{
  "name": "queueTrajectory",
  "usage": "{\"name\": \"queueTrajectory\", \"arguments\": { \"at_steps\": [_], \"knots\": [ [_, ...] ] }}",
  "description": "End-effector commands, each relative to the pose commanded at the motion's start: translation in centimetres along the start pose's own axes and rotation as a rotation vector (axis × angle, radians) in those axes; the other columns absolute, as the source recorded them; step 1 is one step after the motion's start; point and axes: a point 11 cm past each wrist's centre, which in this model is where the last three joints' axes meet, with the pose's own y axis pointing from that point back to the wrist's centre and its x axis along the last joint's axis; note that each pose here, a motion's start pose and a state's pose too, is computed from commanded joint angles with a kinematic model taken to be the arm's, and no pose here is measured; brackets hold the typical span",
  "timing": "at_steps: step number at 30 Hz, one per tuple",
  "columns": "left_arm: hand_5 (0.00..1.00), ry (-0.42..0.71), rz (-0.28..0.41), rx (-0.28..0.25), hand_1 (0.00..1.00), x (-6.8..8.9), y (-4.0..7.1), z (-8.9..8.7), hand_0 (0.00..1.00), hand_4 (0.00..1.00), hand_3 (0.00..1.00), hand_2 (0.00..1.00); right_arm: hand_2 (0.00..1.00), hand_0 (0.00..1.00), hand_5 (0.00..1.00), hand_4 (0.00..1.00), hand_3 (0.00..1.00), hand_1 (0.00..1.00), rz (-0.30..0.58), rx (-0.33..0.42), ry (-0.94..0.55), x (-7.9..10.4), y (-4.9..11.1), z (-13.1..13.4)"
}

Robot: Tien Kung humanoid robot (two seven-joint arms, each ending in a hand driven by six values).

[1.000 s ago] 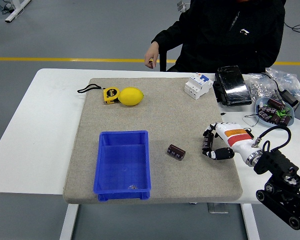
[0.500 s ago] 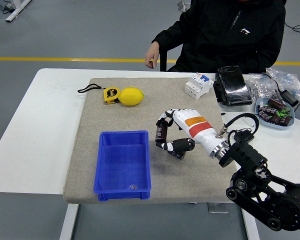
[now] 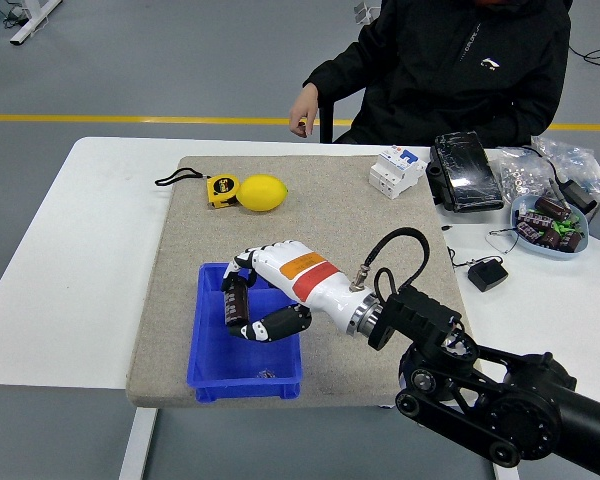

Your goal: Pick up the battery,place it into the box

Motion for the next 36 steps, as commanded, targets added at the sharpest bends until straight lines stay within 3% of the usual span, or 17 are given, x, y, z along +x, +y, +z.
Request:
{"name": "queueTrajectory", "arguments": {
  "at_steps": [4,5,9,16,22,23,28,29,34,35,36],
  "knots": [
    [0.608,-0.005,0.001,0.007,0.772,0.1,0.0,-0.2,0.795,0.678,0.613,0.79,0.685,0.496,0.376,0.994,0.799,0.612,-0.049,0.006,0.012,-1.0,-0.9,-0.6],
    [0.608,-0.005,0.001,0.008,0.771,0.1,0.0,-0.3,0.795,0.678,0.614,0.791,0.727,0.569,0.423,0.998,0.914,0.651,-0.055,0.007,0.012,-1.1,-1.0,-0.7],
    [0.608,-0.007,0.001,0.012,0.771,0.1,0.0,-0.4,0.795,0.678,0.614,0.791,0.727,0.569,0.423,0.998,0.914,0.651,-0.049,0.018,0.017,-1.1,-1.4,-1.0],
    [0.607,-0.004,0.005,0.012,0.772,0.2,0.0,-0.2,0.795,0.678,0.615,0.79,0.718,0.55,0.428,0.998,0.919,0.641,0.014,0.0,0.032,0.5,-1.4,-0.1],
    [0.607,-0.007,0.005,0.017,0.772,0.3,0.0,-0.4,0.794,0.678,0.615,0.79,0.704,0.532,0.428,0.998,0.888,0.629,0.1,-0.061,0.141,4.2,-1.0,2.7],
    [0.606,-0.006,0.006,0.018,0.772,0.3,0.0,-0.5,0.793,0.679,0.615,0.789,0.663,0.496,0.412,0.995,0.654,0.589,0.105,-0.083,0.171,4.7,-0.7,3.6],
    [0.606,-0.006,0.005,0.017,0.772,0.4,0.0,-0.4,0.793,0.679,0.615,0.789,0.663,0.496,0.412,0.995,0.654,0.589,0.118,-0.192,0.186,5.3,1.3,7.7],
    [0.606,-0.006,0.005,0.016,0.772,0.3,0.0,-0.3,0.793,0.679,0.616,0.789,0.65,0.475,0.404,0.985,0.608,0.571,0.124,-0.218,0.172,5.1,1.9,8.6],
    [0.606,-0.008,0.002,0.012,0.772,0.2,0.0,-0.2,0.793,0.679,0.616,0.789,0.65,0.475,0.404,0.985,0.608,0.571,0.128,-0.302,0.137,4.0,4.0,11.2],
    [0.607,-0.008,0.001,0.011,0.773,0.2,0.0,-0.1,0.792,0.679,0.616,0.788,0.613,0.466,0.393,0.972,0.543,0.56,0.128,-0.31,0.132,3.8,4.3,11.5],
    [0.607,-0.008,0.0,0.01,0.773,0.1,0.0,-0.1,0.792,0.679,0.616,0.788,0.613,0.466,0.393,0.972,0.543,0.56,0.127,-0.318,0.126,3.5,4.6,11.7]
  ]
}}
